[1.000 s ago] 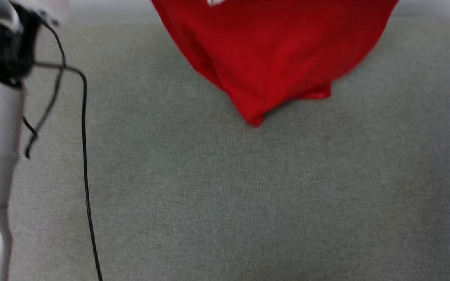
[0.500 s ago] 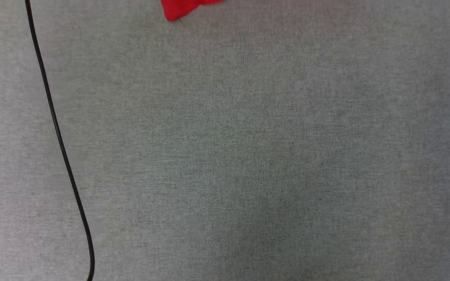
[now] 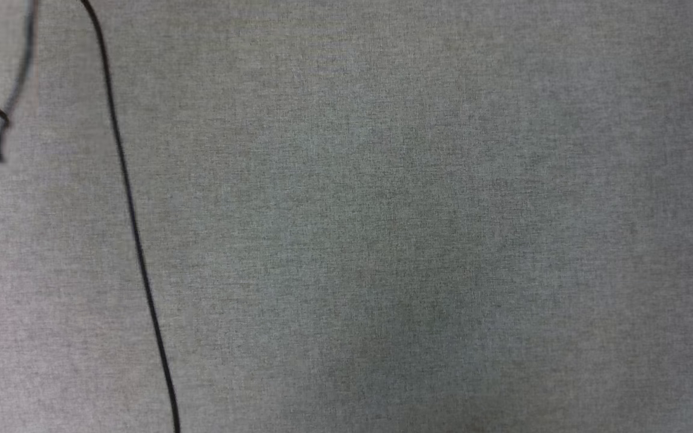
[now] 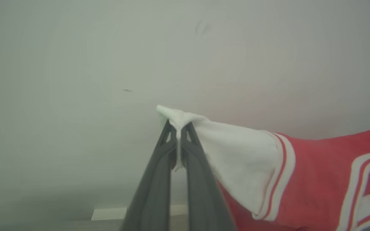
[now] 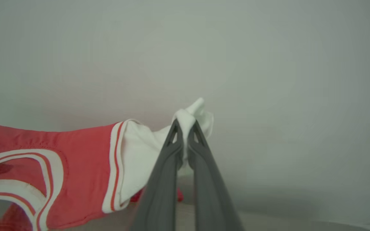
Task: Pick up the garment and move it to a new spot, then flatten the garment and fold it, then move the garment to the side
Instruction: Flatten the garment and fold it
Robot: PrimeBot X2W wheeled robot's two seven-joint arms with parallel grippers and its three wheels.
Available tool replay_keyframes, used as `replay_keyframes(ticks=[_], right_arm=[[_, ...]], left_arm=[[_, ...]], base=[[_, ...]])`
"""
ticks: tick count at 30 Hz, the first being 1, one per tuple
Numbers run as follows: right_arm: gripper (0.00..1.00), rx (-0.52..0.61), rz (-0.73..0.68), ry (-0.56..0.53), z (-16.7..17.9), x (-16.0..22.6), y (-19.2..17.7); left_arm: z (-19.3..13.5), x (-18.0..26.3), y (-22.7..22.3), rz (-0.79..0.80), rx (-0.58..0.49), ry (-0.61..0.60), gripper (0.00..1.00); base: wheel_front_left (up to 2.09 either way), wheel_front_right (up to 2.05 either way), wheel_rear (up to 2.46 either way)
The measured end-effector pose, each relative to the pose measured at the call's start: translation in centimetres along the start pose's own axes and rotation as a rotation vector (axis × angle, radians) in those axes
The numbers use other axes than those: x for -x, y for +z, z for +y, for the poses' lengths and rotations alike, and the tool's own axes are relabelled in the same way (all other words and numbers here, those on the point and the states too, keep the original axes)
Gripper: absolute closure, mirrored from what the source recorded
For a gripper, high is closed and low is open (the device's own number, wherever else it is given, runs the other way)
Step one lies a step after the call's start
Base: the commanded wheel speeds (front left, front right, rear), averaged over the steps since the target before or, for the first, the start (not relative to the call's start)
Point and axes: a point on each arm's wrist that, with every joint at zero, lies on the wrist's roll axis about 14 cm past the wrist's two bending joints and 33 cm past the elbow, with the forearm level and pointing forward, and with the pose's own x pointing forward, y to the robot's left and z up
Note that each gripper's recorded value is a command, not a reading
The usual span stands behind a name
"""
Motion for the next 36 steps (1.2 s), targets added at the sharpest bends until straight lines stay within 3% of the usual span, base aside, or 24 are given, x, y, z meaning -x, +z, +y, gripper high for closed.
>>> replay_keyframes(ticks=[7, 14, 25, 36], right_arm=[[1.00, -0.057, 0.170, -0.007, 0.3, 3.0, -7.7], [1.00, -0.121, 0.280, -0.054, -1.1, 9.2, -13.0], [1.00, -0.143, 0.289, -0.072, -2.2, 19.5, -14.5], [1.00, -0.143, 0.345, -0.106, -2.5, 30.6, -16.3]], left_arm=[[-0.8, 4.4, -7.1, 0.160, 0.114, 0.014, 1.00], [-0.5, 10.9, -10.5, 0.262, 0.187, 0.053, 1.00], [0.3, 20.8, -8.6, 0.221, 0.261, 0.124, 1.00], [-1.0, 31.3, -8.3, 0.221, 0.241, 0.183, 1.00]], base=[[0.00, 0.00, 0.00], [0.00, 0.00, 0.00], [0.00, 0.00, 0.00], [0.00, 0.00, 0.00]])
